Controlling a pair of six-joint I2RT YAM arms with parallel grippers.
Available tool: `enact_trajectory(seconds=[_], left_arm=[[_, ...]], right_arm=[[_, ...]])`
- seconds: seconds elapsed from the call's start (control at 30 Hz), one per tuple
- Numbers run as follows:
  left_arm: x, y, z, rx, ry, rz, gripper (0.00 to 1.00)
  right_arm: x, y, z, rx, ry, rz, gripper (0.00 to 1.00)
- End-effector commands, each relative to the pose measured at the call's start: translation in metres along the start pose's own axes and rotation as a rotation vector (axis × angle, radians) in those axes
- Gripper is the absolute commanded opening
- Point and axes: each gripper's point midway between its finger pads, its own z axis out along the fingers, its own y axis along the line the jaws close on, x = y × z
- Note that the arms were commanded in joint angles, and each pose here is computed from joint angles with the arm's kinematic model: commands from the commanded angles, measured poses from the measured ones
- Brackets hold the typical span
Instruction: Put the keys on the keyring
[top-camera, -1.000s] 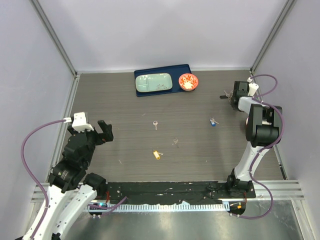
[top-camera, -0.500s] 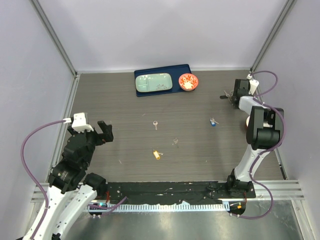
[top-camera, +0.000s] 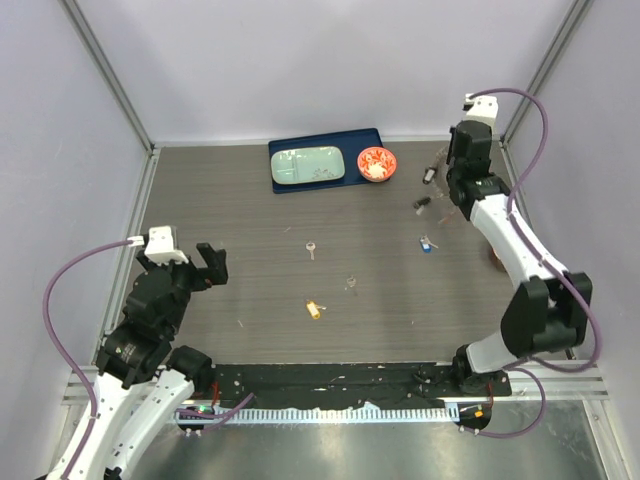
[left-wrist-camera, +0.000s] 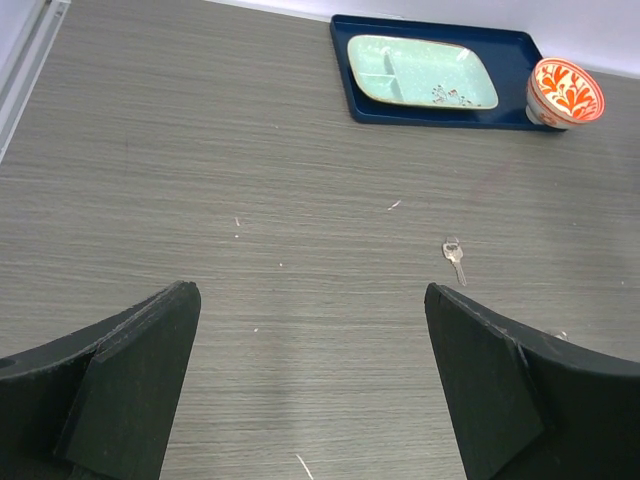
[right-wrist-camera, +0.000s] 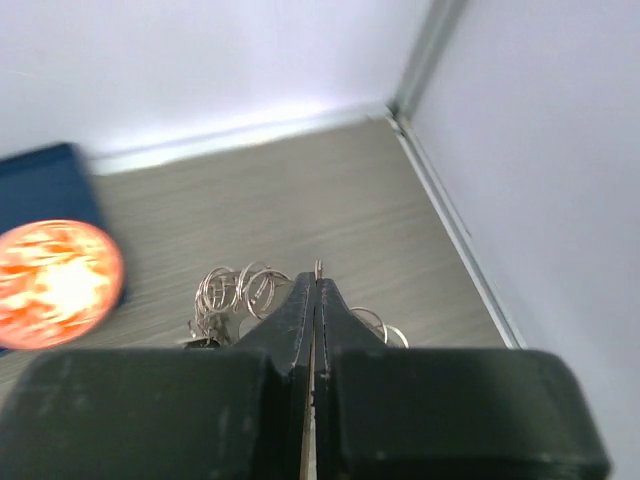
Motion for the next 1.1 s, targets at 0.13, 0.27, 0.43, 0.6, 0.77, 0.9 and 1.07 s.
enact_trajectory(seconds=[0.13,0.27,0.43,0.6,0.77,0.9,1.07], left_arm=[[-0.013,-0.018,-0.001,0.106,-0.055,0.001,1.0],[-0.02,-0.046,-0.006,0.257,-0.065,0.013,1.0],[-0.028,-0.091,-0.022,0.529,-0.082,0.081,1.0],[-0.032,-0.125,-0.031,0.727,-0.07,0.14,1.0],[-0.033,-0.159,-0.045,0.951,-0.035,0.165,1.0],[-0.038,-0.173,-0.047,1.029,-0.021,0.164,0.98],[-0.044,-0.182,-0.044,1.063,-0.044,0.168,0.87]], right_arm=[[-0.088,0.055,-0.129,-0.488,-0.273,0.011,0.01],[-0.075,0.092,-0.193,-0.803,-0.282,-0.001,0.01],[-0.06,0.112,-0.258,-1.07,-0.279,-0.013,0.01],[-0.035,0.127,-0.3,-1.29,-0.242,-0.012,0.01],[-0.003,0.143,-0.344,-1.502,-0.217,-0.017,0.01],[0.017,0.153,-0.37,-1.61,-0.215,-0.058,0.01],[0.024,0.166,-0.396,-1.715,-0.249,-0.088,0.01]])
